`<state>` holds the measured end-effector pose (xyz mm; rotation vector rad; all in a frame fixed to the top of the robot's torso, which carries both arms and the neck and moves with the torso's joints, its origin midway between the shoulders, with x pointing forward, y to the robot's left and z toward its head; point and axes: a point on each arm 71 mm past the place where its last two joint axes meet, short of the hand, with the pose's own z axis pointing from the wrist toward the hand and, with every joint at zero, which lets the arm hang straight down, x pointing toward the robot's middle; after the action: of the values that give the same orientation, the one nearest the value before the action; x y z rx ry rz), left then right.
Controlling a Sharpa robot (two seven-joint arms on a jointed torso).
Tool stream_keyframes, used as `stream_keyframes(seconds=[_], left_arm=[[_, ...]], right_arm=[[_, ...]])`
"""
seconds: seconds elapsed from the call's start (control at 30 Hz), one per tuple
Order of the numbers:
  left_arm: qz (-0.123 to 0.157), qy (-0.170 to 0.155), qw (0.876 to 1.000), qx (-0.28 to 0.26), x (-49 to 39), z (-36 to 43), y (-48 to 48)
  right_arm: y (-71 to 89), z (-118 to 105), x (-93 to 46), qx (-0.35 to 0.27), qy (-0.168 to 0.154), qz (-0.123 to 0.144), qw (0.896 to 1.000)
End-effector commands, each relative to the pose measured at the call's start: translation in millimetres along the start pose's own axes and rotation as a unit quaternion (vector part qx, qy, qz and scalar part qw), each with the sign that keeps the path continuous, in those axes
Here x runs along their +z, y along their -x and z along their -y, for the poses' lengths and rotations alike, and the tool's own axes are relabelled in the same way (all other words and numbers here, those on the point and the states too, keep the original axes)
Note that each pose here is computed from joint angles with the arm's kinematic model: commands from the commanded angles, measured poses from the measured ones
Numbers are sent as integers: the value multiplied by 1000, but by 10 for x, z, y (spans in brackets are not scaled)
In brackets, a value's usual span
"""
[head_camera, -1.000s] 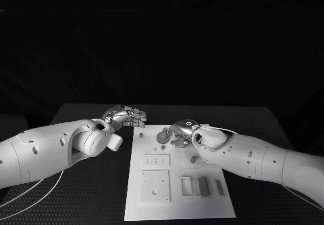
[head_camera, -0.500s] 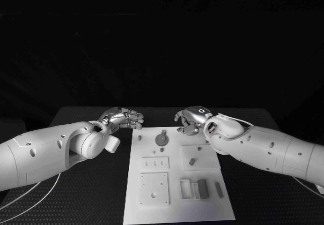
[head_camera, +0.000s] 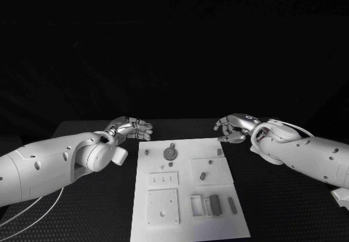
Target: Assemble the parts on the task board
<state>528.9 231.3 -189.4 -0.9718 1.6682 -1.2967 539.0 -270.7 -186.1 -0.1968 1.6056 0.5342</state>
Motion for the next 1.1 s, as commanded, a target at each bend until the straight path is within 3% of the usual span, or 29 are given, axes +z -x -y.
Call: stream_keyframes(seconds=[0.03,0.23,0.5,1.1], left_arm=[[-10,-10,1000,3,1,13,-22],[-9,-8,1000,2,-3,-9,-18],[-11,-6,1000,1,-2,-27,-23],[-13,-5,1000,1,-2,-36,-26]], right_arm=[[-103,63,-76,21,16,-35,999],[-233,212,-147,22,-14,-35,999],[-473,218,-170,32,-22,-48,998],[-656,240,-125,41,-37,-53,997]])
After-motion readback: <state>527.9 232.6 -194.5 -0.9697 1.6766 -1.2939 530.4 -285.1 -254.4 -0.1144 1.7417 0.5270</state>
